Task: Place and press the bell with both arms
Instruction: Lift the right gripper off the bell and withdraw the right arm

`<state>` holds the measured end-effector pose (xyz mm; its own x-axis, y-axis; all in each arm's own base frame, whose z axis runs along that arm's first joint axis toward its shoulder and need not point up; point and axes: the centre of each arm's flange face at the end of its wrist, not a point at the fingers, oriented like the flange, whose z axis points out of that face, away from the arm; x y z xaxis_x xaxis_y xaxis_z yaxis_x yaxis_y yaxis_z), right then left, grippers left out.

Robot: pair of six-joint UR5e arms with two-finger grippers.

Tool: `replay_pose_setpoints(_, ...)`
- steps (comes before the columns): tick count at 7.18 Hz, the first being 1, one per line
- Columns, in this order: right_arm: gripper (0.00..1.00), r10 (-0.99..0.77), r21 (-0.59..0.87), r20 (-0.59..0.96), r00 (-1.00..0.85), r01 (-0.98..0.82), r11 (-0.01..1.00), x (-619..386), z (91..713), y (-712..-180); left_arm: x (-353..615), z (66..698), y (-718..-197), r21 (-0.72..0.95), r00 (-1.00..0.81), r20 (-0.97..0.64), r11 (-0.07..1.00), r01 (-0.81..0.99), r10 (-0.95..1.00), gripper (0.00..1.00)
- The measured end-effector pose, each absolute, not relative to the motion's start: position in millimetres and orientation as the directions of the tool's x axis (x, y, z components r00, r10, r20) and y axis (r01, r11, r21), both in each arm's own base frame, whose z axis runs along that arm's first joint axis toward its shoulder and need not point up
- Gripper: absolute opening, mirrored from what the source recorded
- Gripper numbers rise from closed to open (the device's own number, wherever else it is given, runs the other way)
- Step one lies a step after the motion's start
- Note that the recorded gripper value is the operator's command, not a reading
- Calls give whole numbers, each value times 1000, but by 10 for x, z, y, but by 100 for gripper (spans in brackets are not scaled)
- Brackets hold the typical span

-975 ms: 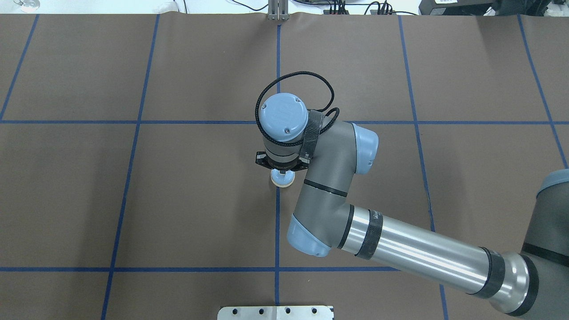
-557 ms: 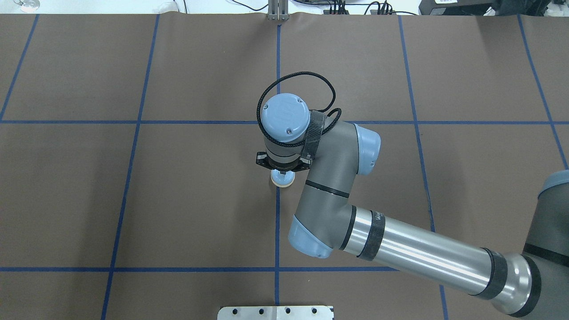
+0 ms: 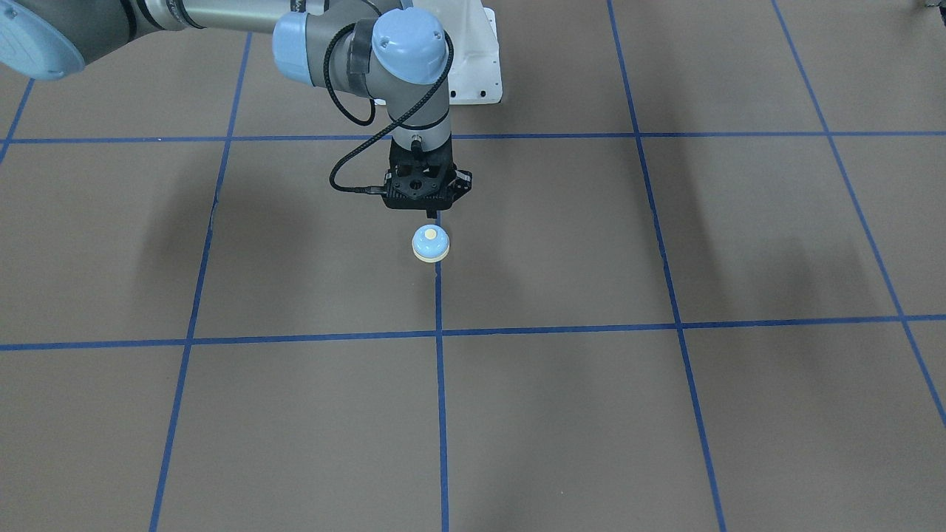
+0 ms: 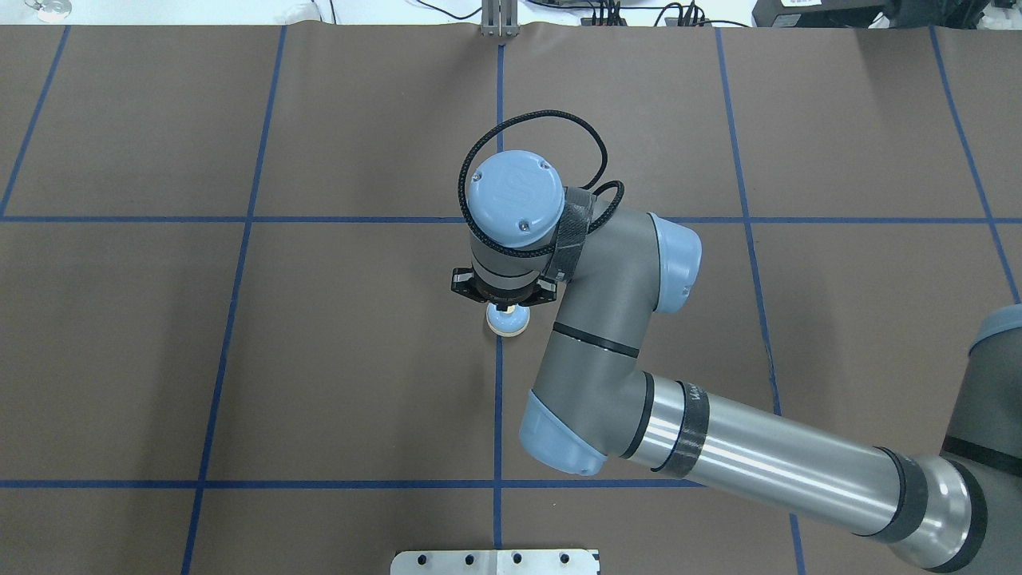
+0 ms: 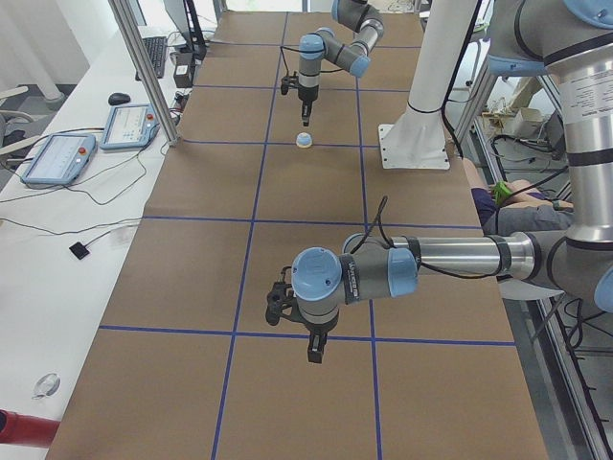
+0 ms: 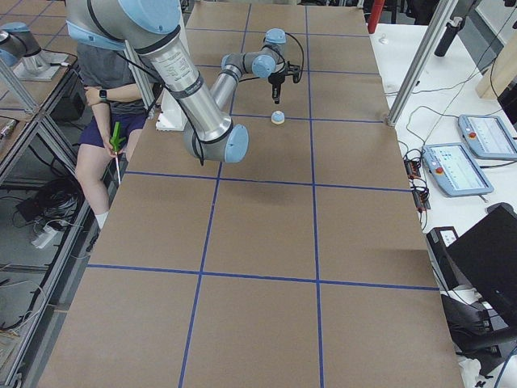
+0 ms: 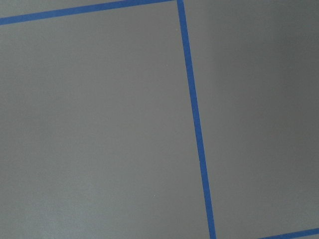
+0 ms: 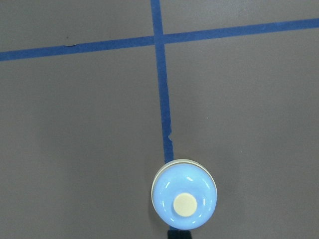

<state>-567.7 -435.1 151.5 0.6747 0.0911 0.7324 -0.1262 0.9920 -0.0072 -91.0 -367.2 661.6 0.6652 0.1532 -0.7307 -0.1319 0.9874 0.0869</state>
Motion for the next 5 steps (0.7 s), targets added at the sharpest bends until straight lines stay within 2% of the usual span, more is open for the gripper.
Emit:
replay_pose_setpoints(2, 100, 55, 30, 734, 677, -114, 993, -5151, 1721, -4759, -906, 6635, -3671, 82, 664, -732, 988, -132, 150, 100)
replay_pose_setpoints(5, 100, -86, 129, 694, 715, -6, 992, -3738, 2667, -5563, -897, 6579, -3739, 106, 664, -728, 985, -134, 168, 100)
